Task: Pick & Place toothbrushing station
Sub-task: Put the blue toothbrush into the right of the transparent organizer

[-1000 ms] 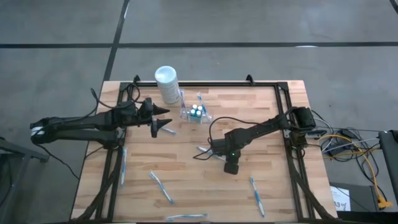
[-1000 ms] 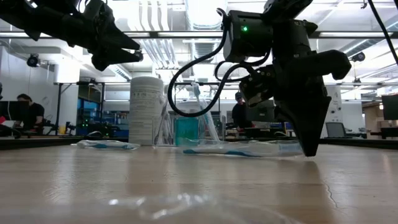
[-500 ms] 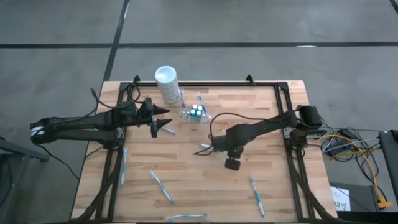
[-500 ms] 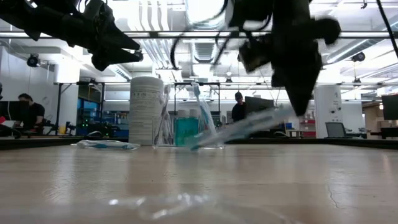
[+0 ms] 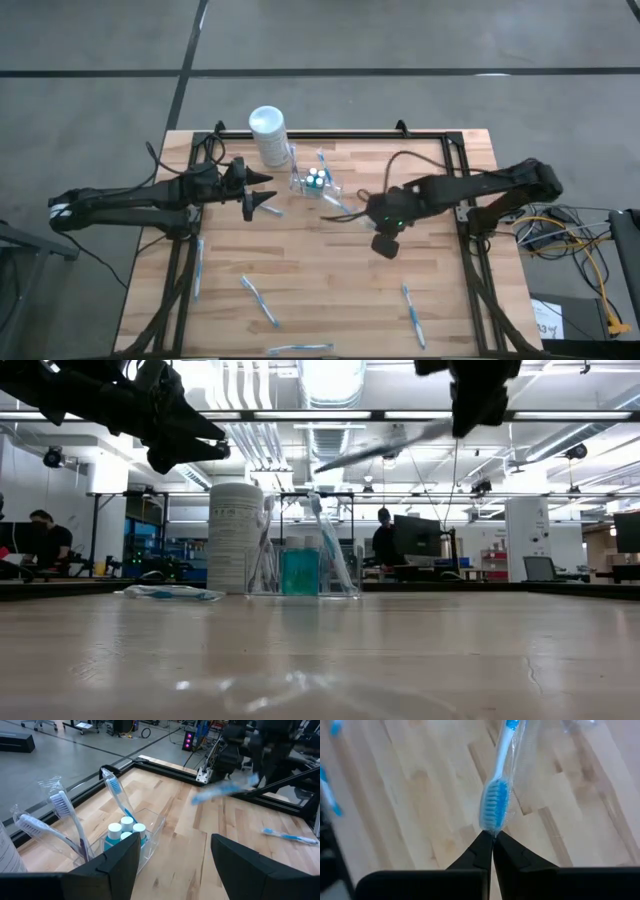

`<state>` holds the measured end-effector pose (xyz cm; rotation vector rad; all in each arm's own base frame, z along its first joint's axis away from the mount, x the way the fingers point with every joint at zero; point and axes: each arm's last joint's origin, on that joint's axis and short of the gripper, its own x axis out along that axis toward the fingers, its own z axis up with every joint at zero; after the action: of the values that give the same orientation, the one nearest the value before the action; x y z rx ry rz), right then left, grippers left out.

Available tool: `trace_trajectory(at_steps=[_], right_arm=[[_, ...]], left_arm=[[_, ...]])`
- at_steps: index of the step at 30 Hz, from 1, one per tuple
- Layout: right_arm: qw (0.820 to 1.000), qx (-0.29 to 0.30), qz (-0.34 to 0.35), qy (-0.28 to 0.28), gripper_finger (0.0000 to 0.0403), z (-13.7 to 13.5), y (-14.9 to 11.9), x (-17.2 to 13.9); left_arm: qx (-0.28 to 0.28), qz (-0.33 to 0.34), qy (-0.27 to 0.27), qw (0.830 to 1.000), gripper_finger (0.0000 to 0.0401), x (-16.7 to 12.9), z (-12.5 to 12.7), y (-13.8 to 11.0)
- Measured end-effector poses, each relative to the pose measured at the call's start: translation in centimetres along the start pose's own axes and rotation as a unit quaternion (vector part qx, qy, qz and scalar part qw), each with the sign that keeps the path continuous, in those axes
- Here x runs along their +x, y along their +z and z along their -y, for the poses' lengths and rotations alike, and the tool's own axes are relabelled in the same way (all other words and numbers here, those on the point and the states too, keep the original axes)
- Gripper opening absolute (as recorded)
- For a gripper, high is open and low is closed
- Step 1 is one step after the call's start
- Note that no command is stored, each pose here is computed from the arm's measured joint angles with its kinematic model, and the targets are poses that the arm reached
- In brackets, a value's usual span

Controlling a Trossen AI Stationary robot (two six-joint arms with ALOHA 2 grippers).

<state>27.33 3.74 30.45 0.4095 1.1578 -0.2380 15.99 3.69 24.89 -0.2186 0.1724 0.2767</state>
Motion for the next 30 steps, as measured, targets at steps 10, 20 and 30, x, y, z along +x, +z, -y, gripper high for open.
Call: trace_trajectory(at_steps=[10, 20, 30], right_arm=[[0.996, 0.082, -0.02, -0.025, 0.0008, 2.5, -0.6, -3.9], [0.996, 0.065, -0.047, -0.029, 0.0008, 2.6, -0.6, -6.1], [0.99, 0.052, -0.131, 0.0, 0.0008, 2.2, -0.5, -7.3]], left_arm=[[0.0, 0.0, 0.0, 1.0, 0.0247, 0.0, 0.0, 0.0], [0.0, 0.0, 0.0, 1.0, 0.0247, 0.0, 0.0, 0.0], [0.0, 0.0, 0.0, 1.0, 0.0247, 0.0, 0.0, 0.0]])
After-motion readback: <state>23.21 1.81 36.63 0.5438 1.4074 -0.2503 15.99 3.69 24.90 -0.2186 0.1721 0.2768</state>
